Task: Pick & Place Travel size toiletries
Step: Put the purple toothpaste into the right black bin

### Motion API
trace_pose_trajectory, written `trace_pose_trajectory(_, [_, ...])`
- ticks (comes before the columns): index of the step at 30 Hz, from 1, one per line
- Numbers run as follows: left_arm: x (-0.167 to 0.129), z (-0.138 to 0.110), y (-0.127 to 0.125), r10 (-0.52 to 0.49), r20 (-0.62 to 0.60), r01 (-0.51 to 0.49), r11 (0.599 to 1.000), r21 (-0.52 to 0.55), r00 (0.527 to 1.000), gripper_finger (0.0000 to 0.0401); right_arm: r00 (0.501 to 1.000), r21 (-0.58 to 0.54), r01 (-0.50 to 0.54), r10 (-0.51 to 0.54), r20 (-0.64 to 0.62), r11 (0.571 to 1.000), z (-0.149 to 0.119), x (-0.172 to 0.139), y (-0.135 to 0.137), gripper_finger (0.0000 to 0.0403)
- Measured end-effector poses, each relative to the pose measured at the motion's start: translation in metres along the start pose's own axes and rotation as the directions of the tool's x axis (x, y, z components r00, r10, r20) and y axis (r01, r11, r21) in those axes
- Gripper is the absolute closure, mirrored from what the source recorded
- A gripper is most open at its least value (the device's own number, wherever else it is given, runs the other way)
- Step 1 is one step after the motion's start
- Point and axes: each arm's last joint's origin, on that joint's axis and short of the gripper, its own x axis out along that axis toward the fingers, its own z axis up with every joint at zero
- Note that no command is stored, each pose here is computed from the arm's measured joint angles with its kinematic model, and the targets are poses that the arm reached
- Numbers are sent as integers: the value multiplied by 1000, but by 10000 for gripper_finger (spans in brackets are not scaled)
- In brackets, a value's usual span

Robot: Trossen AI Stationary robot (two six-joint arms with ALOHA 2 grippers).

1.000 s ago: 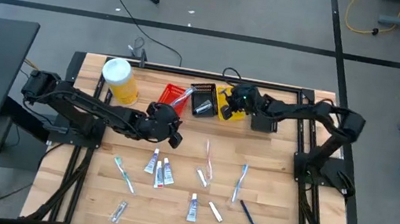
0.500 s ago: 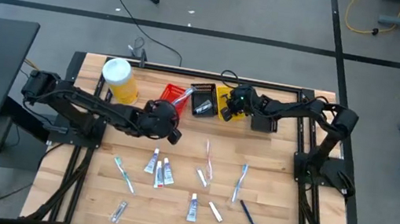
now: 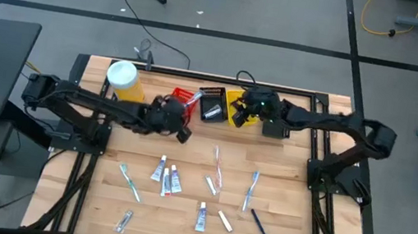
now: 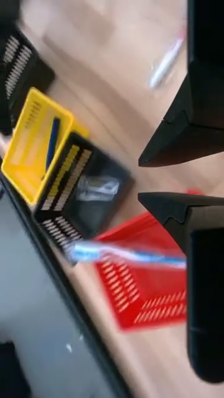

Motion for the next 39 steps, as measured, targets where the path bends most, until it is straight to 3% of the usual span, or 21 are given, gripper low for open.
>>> trace_pose_trajectory(5, [13, 9, 19, 35, -67, -37, 999, -24, 997, 317, 992, -13, -124, 124, 3, 992, 7, -23, 19, 253])
trace_pose_trajectory(13, [40, -30, 35, 57, -247, -84, 991, -101, 967, 317, 968, -110, -246, 239, -77, 963, -3, -45, 60, 256])
trace_pose_trajectory(20, [37, -15, 29, 24, -190, -43, 995, -95, 981, 317, 949, -216, -315, 300, -100, 924, -11, -52, 86, 243])
trace_pose_trajectory(28, [21, 24, 11, -71, -104, 68, 997, -29, 992, 317, 927, -220, -370, 344, -145, 903, -19, -60, 103, 180])
trace_pose_trajectory(33, [15, 24, 5, -78, -121, 73, 996, -45, 990, 317, 903, -244, -421, 376, -208, 874, -30, -69, 119, 156])
trace_pose_trajectory(39, [19, 6, -9, -66, -187, 56, 997, -60, 980, 317, 868, -229, -476, 412, -277, 849, -43, -82, 137, 152])
